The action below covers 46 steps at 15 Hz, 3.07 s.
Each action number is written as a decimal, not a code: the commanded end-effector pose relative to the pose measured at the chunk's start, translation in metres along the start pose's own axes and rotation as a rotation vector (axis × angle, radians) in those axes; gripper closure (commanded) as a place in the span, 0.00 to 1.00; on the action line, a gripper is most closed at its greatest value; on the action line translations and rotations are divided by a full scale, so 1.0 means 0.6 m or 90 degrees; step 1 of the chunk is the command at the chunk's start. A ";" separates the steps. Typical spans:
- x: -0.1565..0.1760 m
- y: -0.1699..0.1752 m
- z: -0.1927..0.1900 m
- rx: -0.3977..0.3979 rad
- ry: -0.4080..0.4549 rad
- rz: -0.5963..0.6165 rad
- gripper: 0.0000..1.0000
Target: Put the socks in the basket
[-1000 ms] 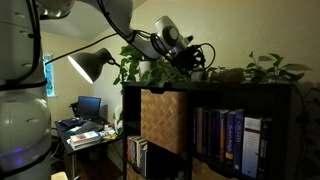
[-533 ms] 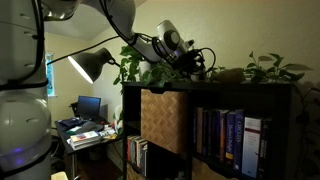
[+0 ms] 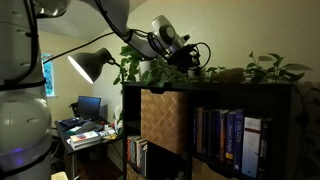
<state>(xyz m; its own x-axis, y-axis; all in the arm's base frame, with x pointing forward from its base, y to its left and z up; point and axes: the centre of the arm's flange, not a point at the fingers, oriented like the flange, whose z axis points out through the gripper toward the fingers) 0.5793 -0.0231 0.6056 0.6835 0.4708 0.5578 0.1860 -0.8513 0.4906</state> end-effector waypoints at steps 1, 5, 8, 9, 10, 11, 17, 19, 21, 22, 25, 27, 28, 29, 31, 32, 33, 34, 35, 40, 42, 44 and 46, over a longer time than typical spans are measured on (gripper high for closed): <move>-0.012 -0.033 -0.076 -0.003 -0.013 0.008 0.90; -0.019 -0.065 -0.112 0.021 -0.046 0.007 0.88; -0.034 -0.099 -0.123 0.058 -0.082 -0.002 0.88; -0.039 -0.111 -0.125 0.074 -0.092 -0.006 0.88; -0.043 -0.123 -0.124 0.086 -0.100 -0.008 0.88; -0.049 -0.136 -0.123 0.103 -0.107 -0.013 0.88; -0.073 -0.190 -0.110 0.184 -0.078 -0.057 0.88; -0.085 -0.211 -0.102 0.213 -0.050 -0.063 0.88; -0.098 -0.231 -0.088 0.217 -0.016 -0.080 0.88; -0.103 -0.238 -0.083 0.215 -0.001 -0.090 0.88; -0.121 -0.259 -0.062 0.216 0.028 -0.113 0.88; -0.132 -0.273 -0.053 0.222 0.040 -0.127 0.88; -0.138 -0.280 -0.048 0.228 0.044 -0.135 0.88; -0.144 -0.287 -0.042 0.234 0.046 -0.141 0.88; -0.154 -0.299 -0.032 0.244 0.049 -0.154 0.87; -0.155 -0.301 -0.030 0.246 0.053 -0.163 0.86; -0.154 -0.299 -0.029 0.247 0.054 -0.173 0.42; -0.153 -0.296 -0.028 0.244 0.056 -0.180 0.43; -0.150 -0.293 -0.029 0.241 0.057 -0.185 0.41; -0.125 -0.268 -0.050 0.212 0.056 -0.181 0.11; -0.114 -0.258 -0.060 0.197 0.057 -0.170 0.01; -0.103 -0.252 -0.068 0.185 0.049 -0.157 0.00; -0.087 -0.244 -0.078 0.167 0.042 -0.136 0.00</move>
<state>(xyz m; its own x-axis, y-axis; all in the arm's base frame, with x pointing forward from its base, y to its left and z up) 0.4830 0.0834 0.5141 0.5258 0.6817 0.5086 0.5488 -0.7288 0.4095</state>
